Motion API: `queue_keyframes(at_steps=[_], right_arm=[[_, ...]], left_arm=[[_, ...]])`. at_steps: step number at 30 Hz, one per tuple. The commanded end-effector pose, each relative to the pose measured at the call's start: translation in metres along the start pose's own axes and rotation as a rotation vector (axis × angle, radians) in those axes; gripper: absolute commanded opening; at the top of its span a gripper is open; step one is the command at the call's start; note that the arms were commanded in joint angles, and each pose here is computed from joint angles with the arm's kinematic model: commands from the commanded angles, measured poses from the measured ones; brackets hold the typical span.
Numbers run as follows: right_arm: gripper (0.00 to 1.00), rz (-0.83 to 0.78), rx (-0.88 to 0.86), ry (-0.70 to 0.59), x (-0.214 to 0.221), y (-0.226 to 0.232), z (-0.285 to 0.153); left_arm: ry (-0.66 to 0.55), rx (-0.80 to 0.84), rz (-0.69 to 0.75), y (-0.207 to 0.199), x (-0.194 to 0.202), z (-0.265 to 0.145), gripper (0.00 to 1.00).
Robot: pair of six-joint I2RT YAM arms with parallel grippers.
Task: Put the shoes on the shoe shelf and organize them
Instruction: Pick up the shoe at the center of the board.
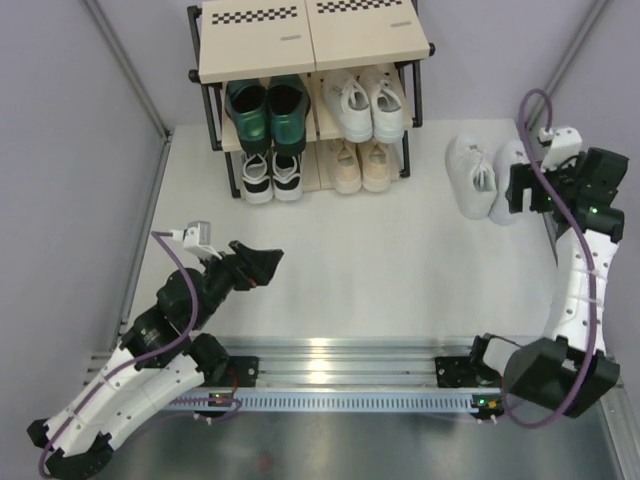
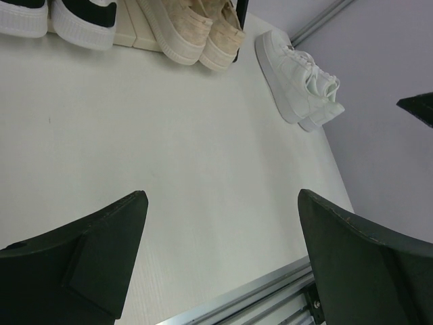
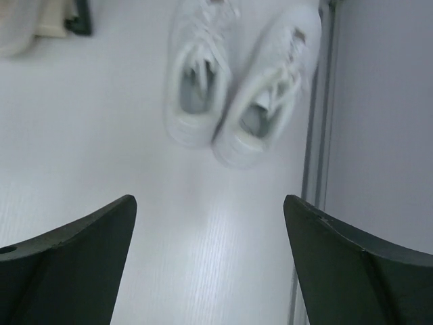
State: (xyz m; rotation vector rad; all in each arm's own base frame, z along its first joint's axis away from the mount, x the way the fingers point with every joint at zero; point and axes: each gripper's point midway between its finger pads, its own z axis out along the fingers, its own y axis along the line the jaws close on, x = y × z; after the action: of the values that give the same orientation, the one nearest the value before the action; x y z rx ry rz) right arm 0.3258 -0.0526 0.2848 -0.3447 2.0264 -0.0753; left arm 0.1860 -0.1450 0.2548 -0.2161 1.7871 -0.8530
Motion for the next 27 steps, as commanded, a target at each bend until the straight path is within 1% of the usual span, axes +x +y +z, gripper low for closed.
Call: queue_keyframes(at_steps=[1,2,3,4,6,7,9,10,11,12,14,20,24,25,27], right_arm=[[0.88,0.204,0.036,0.128,0.055,-0.039,0.017],[0.84,0.222,0.049,0.158,0.065,-0.048,0.022],[0.84,0.251,0.09,0.184,0.074,-0.063,0.024],[0.79,0.279,0.113,0.235,0.088,-0.073,0.034],[0.78,0.31,0.174,0.242,0.091,-0.094,0.041],[0.77,0.331,0.203,0.282,0.102,-0.102,0.049],[0.77,0.361,0.247,0.271,0.097,-0.117,0.057],[0.77,0.39,0.252,0.295,0.105,-0.121,0.066],[0.76,0.409,0.256,0.275,0.096,-0.126,0.069],[0.76,0.436,0.278,0.291,0.102,-0.132,0.076],[0.76,0.469,0.287,0.268,0.093,-0.138,0.083],[0.78,0.489,0.295,0.218,0.075,-0.139,0.12],[0.79,0.494,0.294,0.254,0.076,-0.129,0.152],[0.79,0.496,0.319,0.294,0.088,-0.13,0.162],[0.78,0.487,0.342,0.295,0.089,-0.13,0.173]], left_arm=[[0.023,0.019,0.01,-0.001,0.006,0.0,0.98],[0.029,0.022,0.01,0.0,0.009,0.0,0.98],[0.03,0.023,0.007,0.001,0.01,-0.001,0.98],[0.031,0.027,0.004,0.001,0.011,-0.001,0.98],[0.03,0.034,-0.01,0.002,0.014,-0.003,0.98],[0.03,0.034,-0.013,0.004,0.015,-0.003,0.98],[0.028,0.031,-0.026,0.008,0.019,-0.004,0.98],[0.028,0.029,-0.036,0.009,0.02,-0.003,0.98],[0.027,0.032,-0.041,0.009,0.021,-0.004,0.98],[0.034,0.026,-0.047,0.012,0.025,-0.003,0.98],[0.036,0.024,-0.053,0.013,0.026,-0.003,0.98],[0.049,0.012,-0.086,0.014,0.031,0.0,0.98],[0.043,0.016,-0.105,0.014,0.031,0.002,0.98],[0.041,0.018,-0.107,0.013,0.03,0.002,0.98],[0.043,0.016,-0.106,0.012,0.03,0.002,0.98]])
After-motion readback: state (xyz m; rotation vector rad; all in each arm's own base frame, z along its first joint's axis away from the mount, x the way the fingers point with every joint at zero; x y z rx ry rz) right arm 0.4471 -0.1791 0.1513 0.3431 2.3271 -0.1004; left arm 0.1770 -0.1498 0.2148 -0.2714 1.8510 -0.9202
